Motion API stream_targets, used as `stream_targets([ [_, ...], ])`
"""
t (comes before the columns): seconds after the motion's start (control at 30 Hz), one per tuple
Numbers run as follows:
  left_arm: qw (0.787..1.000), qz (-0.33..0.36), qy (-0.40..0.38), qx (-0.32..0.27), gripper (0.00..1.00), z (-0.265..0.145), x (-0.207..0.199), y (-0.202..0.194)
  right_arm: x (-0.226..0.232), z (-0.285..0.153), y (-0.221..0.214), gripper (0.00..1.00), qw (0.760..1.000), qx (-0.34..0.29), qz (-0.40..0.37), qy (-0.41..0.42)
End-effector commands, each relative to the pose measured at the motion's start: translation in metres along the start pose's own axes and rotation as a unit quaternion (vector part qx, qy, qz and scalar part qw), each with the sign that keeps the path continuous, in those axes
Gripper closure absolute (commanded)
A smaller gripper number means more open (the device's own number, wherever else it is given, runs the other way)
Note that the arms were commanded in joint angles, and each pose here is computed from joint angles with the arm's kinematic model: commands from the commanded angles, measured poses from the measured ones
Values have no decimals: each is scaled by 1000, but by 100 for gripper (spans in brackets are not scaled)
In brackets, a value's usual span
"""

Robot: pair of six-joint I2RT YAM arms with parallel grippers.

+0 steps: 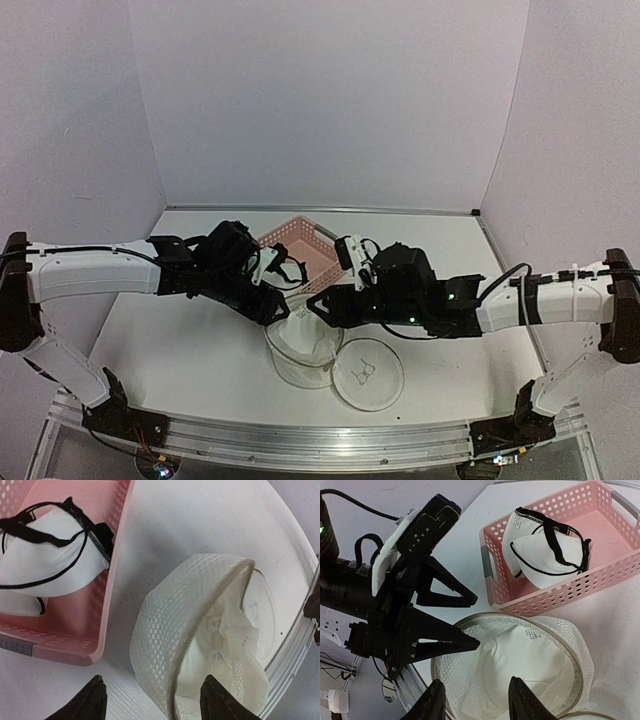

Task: Unzip the laundry bag and remove the bra
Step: Hold the laundry bag at the center of the board.

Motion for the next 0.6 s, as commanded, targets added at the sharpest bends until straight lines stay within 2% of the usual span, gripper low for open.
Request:
stream_targets([
  [0.0, 999, 3, 23, -36, 50, -1, 3, 21, 4, 17, 7, 55, 999, -30, 37, 2],
  [0.03, 999, 2, 25, -34, 58, 1, 3, 20, 3, 21, 6, 55, 999, -28, 41, -1],
  [0.1, 999, -1, 28, -30, 67, 3, 4, 18, 1, 29, 5, 55, 998, -28, 48, -9],
  [0.37, 999, -8, 33, -40, 97, 0, 4, 18, -2, 59, 5, 51, 996, -30, 81, -26],
  [0.57, 999, -10, 6, -50, 100, -2, -9, 18, -8, 79, 0, 51, 993, -21, 112, -37],
])
Point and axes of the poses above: each gripper's point midway between its finger pads, its own z axis out along the fingers, its own x axis along the line the jaws close on, y = z × x, the point moved 8 cm from there along -z, back along the fingers, and after that the axes turned 15 degrees about z, right-handed, at the moved point
